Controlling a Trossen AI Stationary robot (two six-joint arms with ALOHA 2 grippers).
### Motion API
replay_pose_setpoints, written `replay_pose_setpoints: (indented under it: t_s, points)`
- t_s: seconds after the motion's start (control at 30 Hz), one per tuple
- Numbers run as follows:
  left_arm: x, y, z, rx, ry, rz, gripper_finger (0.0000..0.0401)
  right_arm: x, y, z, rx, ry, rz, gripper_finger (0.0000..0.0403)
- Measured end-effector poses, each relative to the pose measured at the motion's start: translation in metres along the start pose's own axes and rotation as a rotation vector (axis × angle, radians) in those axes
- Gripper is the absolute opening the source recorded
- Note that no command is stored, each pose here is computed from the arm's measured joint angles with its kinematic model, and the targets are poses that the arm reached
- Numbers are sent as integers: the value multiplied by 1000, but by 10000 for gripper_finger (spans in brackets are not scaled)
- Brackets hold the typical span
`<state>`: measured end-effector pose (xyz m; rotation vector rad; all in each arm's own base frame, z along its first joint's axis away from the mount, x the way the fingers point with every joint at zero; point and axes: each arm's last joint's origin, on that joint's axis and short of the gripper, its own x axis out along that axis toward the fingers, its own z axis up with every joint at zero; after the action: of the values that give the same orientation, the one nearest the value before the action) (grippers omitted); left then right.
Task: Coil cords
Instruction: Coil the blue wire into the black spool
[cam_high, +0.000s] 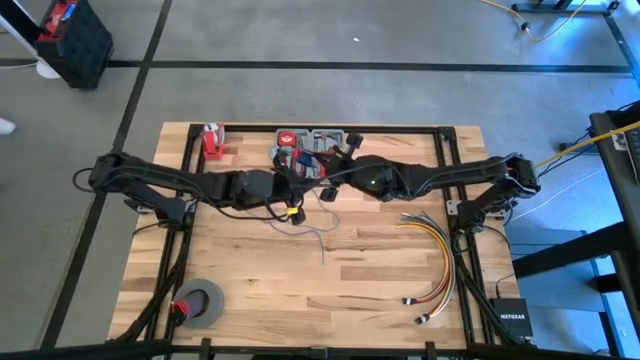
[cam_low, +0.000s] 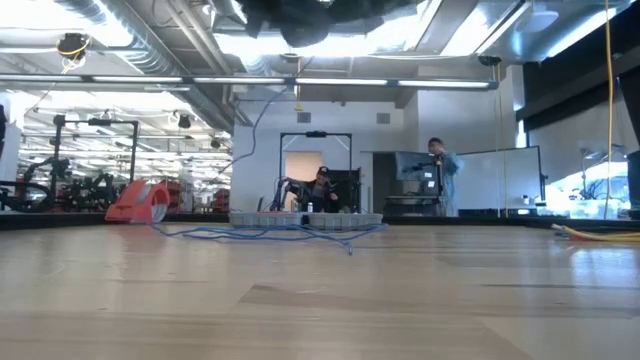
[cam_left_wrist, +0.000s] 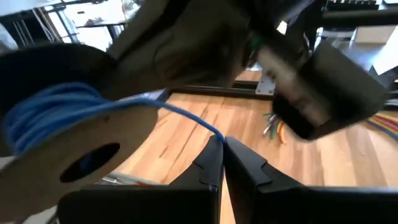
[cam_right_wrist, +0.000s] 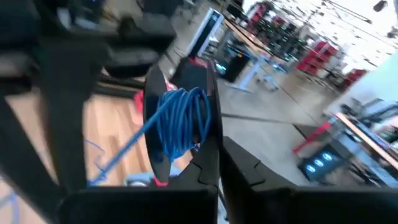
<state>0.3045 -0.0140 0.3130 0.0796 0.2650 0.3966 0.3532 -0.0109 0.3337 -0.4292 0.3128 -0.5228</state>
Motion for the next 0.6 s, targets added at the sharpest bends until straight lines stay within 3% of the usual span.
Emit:
replay_pose_setpoints:
  t_s: [0.2, 0.6]
  points:
    - [0, 2, 1, 8, 3, 77, 5, -8, -5, 19, 40, -81, 46, 5]
    - [-1, 2, 0, 31, 9, 75, 5, -38, -14, 65, 64, -219, 64, 5]
